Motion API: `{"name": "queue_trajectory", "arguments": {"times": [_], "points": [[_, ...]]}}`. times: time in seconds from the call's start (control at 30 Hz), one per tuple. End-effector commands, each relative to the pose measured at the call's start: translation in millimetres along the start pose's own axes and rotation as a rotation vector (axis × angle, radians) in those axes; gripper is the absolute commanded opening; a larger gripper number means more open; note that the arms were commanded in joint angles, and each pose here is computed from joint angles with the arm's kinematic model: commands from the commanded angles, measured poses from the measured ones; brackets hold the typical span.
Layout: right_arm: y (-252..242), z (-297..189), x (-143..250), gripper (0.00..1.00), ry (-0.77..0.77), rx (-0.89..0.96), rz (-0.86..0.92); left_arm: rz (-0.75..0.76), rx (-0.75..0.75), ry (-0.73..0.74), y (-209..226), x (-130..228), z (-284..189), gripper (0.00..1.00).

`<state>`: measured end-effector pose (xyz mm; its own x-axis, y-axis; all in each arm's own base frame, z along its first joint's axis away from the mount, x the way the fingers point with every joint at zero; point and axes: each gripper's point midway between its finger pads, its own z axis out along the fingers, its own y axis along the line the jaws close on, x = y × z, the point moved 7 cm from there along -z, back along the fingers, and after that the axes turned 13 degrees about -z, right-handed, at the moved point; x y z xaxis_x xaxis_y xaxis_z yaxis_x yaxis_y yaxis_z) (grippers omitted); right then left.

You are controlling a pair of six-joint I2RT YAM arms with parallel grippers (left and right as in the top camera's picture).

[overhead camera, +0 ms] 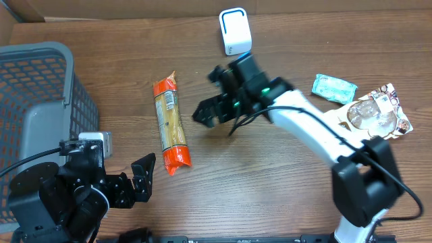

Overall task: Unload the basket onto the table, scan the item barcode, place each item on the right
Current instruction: 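Move the right gripper to the orange-capped spaghetti pack and grasp it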

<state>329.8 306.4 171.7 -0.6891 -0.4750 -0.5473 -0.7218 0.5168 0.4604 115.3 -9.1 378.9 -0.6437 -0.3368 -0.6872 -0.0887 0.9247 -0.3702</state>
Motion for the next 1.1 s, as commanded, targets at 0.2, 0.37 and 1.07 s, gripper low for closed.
{"name": "queue_trajectory", "arguments": {"times": [0.2, 0.37, 1.07], "points": [[7, 58, 3, 0.99, 0.003, -0.057, -0.013, 0.018, -0.004, -0.016, -1, -2, -3, 0.99], [16, 88, 8, 0.99, 0.003, -0.070, -0.040, 0.018, -0.004, -0.016, -1, -2, -3, 1.00], [16, 133, 48, 0.06, 0.137, 0.002, -0.029, 0.018, -0.004, -0.016, -1, -2, -3, 0.99]]}}
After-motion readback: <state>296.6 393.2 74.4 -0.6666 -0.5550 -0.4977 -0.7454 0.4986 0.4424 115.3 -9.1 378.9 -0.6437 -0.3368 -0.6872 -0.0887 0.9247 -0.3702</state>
